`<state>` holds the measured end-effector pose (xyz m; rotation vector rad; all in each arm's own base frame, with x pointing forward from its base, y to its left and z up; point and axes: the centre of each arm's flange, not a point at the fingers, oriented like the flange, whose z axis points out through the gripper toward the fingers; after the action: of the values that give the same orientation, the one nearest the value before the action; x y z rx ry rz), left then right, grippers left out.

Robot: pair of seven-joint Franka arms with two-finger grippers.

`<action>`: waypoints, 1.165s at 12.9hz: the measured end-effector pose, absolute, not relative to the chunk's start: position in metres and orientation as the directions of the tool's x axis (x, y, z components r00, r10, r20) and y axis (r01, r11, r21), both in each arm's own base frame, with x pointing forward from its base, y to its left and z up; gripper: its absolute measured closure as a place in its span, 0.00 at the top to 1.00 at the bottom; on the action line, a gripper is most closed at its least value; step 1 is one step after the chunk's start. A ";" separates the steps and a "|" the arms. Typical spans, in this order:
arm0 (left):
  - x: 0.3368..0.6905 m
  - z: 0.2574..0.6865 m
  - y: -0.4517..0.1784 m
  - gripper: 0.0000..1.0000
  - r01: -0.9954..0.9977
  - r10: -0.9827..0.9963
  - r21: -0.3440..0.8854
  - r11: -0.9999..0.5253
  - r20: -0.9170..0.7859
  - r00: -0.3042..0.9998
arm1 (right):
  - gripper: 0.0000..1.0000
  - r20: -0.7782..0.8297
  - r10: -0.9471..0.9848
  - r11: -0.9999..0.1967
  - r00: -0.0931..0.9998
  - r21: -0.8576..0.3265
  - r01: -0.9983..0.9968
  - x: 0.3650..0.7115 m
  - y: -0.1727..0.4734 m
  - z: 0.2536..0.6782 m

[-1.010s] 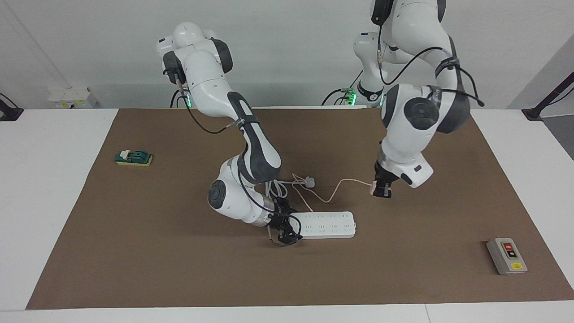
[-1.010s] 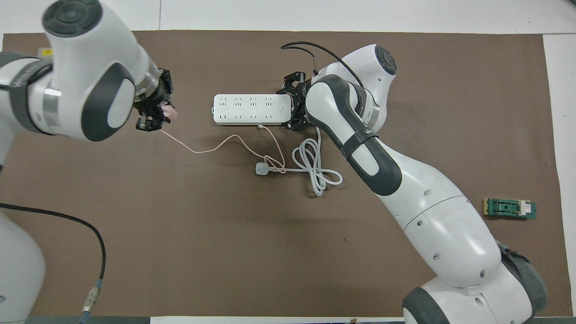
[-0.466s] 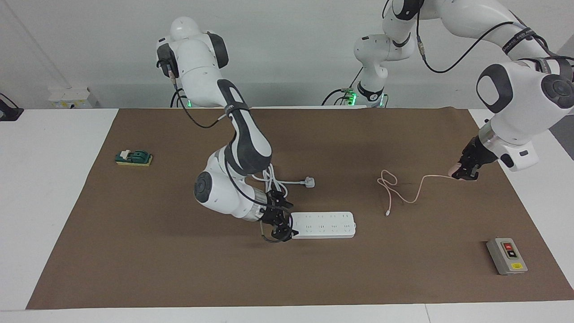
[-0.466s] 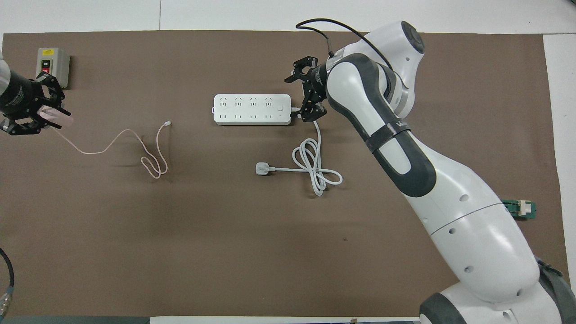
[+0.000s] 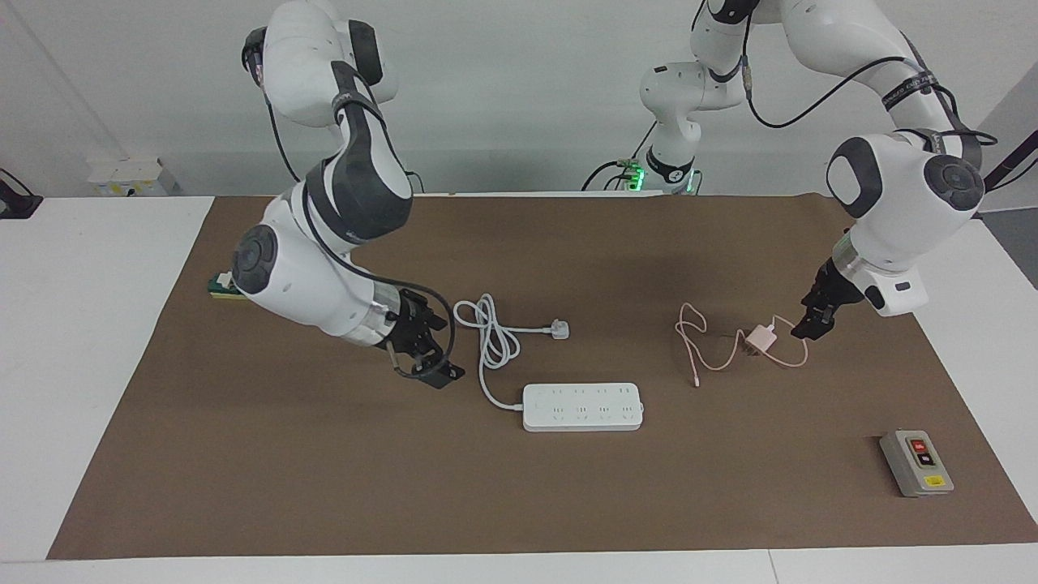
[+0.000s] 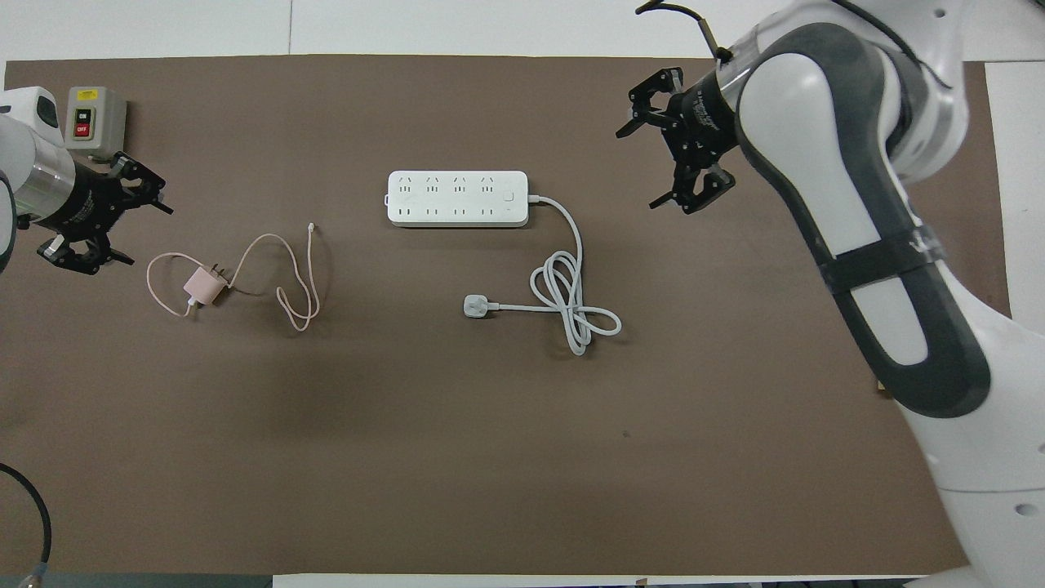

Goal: Unplug charger and place it aside
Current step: 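Release the charger on the table while the right gripper lets go of the strip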

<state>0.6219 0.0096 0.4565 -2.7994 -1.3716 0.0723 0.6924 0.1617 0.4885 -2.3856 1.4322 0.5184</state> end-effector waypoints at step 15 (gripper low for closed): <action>0.550 0.591 -0.030 1.00 0.028 0.029 -0.009 -1.000 -0.139 0.990 | 1.00 -0.059 0.118 -0.992 0.991 0.036 0.120 0.537 -0.011 0.641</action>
<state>0.5498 -0.0302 0.5906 -3.1265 -0.0455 0.2180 0.5367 -0.0113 0.6407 -3.1740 -0.1895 0.0907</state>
